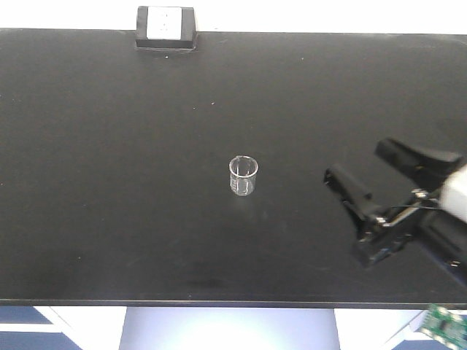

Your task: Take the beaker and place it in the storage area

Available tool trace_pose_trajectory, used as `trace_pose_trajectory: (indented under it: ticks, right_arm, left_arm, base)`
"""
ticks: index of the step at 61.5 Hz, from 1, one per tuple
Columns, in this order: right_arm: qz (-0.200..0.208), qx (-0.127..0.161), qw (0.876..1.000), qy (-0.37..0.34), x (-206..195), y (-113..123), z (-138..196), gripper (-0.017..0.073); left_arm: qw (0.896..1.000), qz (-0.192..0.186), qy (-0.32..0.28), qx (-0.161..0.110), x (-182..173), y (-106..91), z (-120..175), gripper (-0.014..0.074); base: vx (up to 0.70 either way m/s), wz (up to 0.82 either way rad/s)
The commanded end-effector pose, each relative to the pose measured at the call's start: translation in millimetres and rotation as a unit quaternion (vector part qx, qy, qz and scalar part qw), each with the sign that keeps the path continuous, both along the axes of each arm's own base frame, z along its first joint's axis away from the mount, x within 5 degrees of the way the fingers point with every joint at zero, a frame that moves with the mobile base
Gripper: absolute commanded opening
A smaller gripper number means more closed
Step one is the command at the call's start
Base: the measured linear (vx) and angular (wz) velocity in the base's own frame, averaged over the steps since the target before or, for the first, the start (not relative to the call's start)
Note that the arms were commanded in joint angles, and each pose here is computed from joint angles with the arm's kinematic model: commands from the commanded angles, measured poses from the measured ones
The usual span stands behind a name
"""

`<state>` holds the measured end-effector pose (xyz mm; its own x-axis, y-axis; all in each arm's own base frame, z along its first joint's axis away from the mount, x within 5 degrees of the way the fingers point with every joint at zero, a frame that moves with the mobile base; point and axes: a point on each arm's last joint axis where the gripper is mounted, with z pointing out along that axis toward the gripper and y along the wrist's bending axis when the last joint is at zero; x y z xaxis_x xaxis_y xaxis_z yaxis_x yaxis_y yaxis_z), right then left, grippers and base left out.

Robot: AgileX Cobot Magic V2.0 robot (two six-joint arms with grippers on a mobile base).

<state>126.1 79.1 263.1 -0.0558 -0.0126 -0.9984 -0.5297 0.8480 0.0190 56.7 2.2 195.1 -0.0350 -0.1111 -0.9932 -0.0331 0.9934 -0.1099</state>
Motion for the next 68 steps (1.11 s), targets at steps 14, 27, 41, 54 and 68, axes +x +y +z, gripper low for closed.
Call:
trace_pose_trajectory:
  ticks: [14,27,41,54,68]
  right_arm:
    - [-0.001,0.030,0.998,-0.061,-2.7,-1.9,21.4,0.0548]
    - [-0.042,-0.009,0.998,-0.053,-4.6,-16.9,19.7,0.0491]
    - [-0.202,-0.064,0.975,-0.066,-26.5,-64.2,25.6,0.0321]
    - [-0.299,-0.050,0.950,-0.079,-55.1,-82.6,20.1,0.0116]
    - [-0.308,-0.020,0.948,-0.079,-67.2,-83.1,-31.7,-0.0010]
  left_arm:
    - [0.999,-0.009,-0.040,-0.005,-0.5,-1.5,1.2,-0.0008]
    - [0.999,-0.009,-0.040,-0.005,-0.5,-1.5,1.2,-0.0008]
    - [0.999,-0.009,-0.040,-0.005,-0.5,-1.5,1.2,-0.0008]
    - [0.999,-0.009,-0.040,-0.005,-0.5,-1.5,1.2,-0.0008]
    - [0.999,-0.009,-0.040,-0.005,-0.5,-1.5,1.2,-0.0008]
  base:
    - [0.00,0.00]
    - [0.00,0.00]
    - [0.00,0.00]
    - [0.00,0.00]
    - [0.00,0.00]
